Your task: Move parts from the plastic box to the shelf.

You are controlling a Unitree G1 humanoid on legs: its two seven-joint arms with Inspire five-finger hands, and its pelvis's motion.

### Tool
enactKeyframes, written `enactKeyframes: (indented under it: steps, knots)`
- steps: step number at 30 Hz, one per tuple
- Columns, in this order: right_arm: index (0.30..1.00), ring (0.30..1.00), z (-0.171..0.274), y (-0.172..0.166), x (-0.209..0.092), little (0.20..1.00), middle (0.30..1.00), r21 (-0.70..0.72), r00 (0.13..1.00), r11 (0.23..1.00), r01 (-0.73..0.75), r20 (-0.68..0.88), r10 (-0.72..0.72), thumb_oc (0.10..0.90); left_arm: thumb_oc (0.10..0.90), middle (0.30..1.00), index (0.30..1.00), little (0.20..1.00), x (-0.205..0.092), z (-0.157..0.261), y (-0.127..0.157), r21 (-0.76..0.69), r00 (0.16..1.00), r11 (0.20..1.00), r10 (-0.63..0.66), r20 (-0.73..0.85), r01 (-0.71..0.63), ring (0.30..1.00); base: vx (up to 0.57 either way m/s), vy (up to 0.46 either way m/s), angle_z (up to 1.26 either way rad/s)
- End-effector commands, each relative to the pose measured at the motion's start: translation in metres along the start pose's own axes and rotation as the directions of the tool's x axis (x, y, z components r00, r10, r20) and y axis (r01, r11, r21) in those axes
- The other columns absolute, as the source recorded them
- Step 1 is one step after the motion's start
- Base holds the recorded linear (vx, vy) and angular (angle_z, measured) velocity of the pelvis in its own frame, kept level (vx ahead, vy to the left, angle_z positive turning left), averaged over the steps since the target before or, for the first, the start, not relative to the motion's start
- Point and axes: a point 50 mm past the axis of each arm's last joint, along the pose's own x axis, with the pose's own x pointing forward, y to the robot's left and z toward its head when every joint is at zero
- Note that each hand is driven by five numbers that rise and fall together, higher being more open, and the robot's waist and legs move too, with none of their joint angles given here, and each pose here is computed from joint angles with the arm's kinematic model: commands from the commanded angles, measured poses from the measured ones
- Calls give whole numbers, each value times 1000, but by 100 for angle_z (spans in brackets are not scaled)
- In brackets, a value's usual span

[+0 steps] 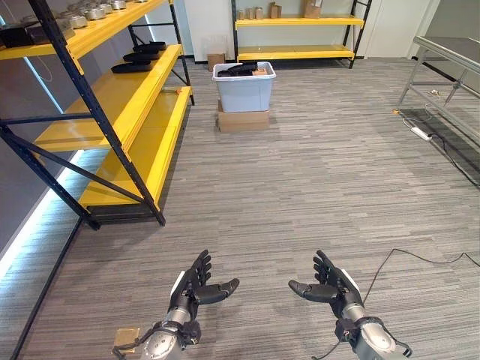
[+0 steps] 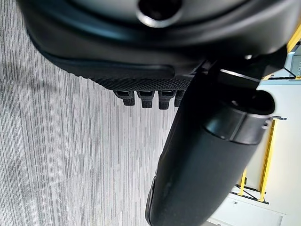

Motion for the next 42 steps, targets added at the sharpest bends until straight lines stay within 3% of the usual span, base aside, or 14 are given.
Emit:
enactKeyframes:
  steps: [1,26,35,42]
  knots:
    - [1000,1000,62,19,14,1000,1000,38,951,995,-91,300,76,900,900,1000,1000,1000,19,44,-2,15,976,1000,-16,216,13,1000,0,0,0]
    - [1000,1000,64,18,15,1000,1000,20,949,996,-90,304,79,900,900,1000,1000,1000,18,43,-1,8,978,1000,-13,210,11,1000,9,0,0]
    - [1000,1000,92,13,18,1000,1000,-3,909,996,-93,407,87,900,900,1000,1000,1000,27,96,-18,50,913,994,-109,393,96,1000,-46,48,14]
    - [1000,1000,88,24,17,1000,1000,34,908,994,-105,412,82,900,900,1000,1000,1000,29,102,-24,82,905,990,-135,403,112,1000,11,195,14]
